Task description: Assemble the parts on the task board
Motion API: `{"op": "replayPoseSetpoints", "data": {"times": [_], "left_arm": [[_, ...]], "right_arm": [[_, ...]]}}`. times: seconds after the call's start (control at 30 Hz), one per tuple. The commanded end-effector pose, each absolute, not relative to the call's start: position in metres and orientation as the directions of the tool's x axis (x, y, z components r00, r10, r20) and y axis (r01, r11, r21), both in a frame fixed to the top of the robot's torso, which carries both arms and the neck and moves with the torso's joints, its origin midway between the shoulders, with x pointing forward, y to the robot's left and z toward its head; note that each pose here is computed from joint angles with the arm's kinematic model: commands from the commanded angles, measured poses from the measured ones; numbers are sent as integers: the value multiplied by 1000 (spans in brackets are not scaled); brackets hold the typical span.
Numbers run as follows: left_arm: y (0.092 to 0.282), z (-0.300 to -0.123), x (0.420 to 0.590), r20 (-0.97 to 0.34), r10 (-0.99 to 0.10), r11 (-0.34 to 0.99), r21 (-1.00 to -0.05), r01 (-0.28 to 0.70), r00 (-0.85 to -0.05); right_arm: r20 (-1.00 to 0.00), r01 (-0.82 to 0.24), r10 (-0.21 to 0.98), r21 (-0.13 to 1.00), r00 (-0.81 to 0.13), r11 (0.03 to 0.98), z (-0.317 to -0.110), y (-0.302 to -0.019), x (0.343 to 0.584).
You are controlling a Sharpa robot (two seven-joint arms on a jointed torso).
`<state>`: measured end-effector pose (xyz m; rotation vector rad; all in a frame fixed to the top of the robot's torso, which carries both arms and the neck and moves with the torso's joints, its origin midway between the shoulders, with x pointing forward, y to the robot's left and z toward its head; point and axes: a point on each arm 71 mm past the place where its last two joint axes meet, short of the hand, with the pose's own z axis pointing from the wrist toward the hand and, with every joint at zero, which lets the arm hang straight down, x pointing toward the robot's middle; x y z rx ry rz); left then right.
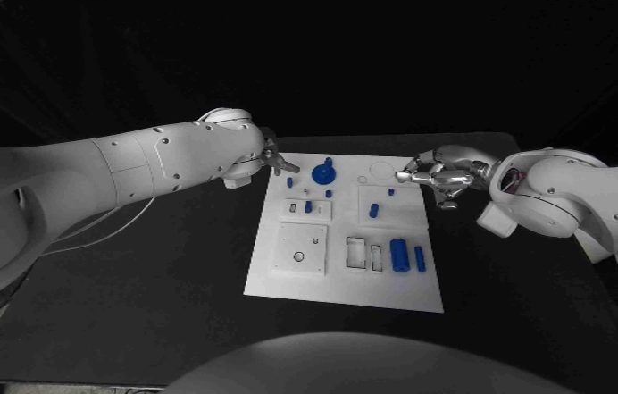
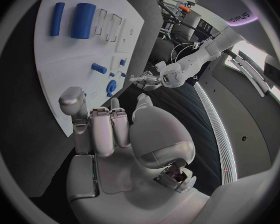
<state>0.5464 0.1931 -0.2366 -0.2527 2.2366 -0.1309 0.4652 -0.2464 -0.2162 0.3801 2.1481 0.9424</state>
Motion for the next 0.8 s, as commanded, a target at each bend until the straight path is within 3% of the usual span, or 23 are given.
{"op": "replayPoseSetpoints", "data": {"times": [0.03,0.8], "left_arm": [[189,-238,549,-764,-201,979,-172,-107,-613],[182,-254,553,-755,-207,978,-185,-100,-623]], "right_arm": [[-509,-35,511,732,-693,681,-217,-244,464],[-502,-30,507,731,-700,682,-219,-243,464]]}}
